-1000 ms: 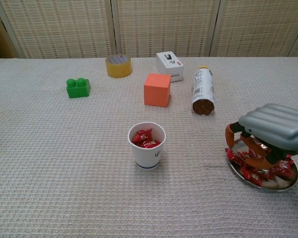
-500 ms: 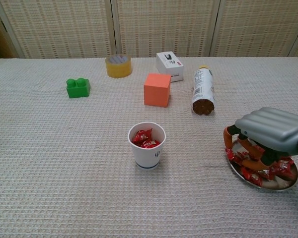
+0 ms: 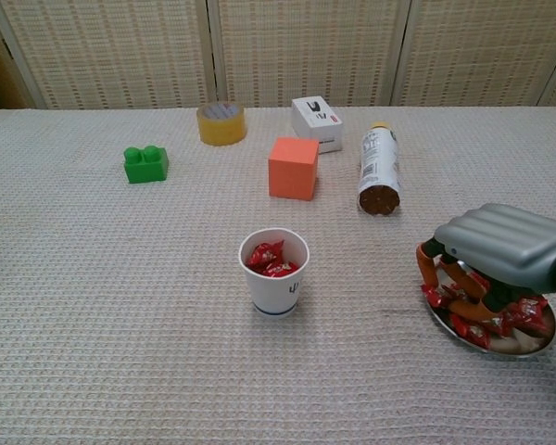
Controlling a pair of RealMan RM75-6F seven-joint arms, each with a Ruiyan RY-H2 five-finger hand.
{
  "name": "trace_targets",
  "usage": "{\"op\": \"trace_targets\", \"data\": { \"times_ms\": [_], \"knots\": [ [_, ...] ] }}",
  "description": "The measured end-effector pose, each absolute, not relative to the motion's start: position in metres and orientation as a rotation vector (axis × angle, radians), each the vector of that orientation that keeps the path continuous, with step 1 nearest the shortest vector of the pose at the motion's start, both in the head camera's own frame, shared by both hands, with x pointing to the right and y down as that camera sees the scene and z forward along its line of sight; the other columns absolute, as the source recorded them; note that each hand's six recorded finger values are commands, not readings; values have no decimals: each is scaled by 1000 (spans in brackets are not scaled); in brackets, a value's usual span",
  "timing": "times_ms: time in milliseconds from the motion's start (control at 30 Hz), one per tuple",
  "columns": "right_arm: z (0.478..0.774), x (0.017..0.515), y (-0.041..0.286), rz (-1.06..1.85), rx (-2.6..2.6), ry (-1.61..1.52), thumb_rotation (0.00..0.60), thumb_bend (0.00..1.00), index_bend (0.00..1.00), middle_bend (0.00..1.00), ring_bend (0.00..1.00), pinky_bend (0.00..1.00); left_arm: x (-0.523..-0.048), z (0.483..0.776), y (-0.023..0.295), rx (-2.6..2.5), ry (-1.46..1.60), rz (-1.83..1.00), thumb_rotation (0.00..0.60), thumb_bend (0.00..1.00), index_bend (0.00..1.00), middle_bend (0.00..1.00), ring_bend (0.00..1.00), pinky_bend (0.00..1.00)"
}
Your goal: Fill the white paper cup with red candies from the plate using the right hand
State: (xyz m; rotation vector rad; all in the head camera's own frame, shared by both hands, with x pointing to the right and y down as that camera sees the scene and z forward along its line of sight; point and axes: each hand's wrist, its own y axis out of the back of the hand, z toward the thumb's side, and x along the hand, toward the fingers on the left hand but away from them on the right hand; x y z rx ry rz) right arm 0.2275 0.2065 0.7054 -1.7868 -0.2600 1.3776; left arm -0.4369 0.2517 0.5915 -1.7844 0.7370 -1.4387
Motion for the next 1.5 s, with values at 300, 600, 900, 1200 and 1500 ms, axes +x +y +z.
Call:
{"op": "trace_targets", "data": {
  "times_ms": [300,600,900,1200,1500],
  "knots": [
    [708,227,208,1374,-1778,-254,600,244,551,734,729,1000,-437,591,252,-1783,738,-1440,600,497,0,0,53,155],
    [691,225,198,1348,-1797,-324,600,311,581,734,731,1000,-436,592,252,-1785,736,-1437,600,498,0,0,53,155],
    [647,190,177,1226,-1879,-439,600,311,581,733,731,1000,-435,592,251,-1788,737,-1435,600,500,0,0,53,156],
    [630,121,171,1072,-1939,-441,600,311,580,734,731,1000,-438,590,251,-1785,747,-1436,600,500,0,0,54,156],
    [647,75,179,1043,-1972,-415,600,310,569,733,731,1000,-440,588,250,-1781,761,-1435,600,499,0,0,54,156]
  ]
}}
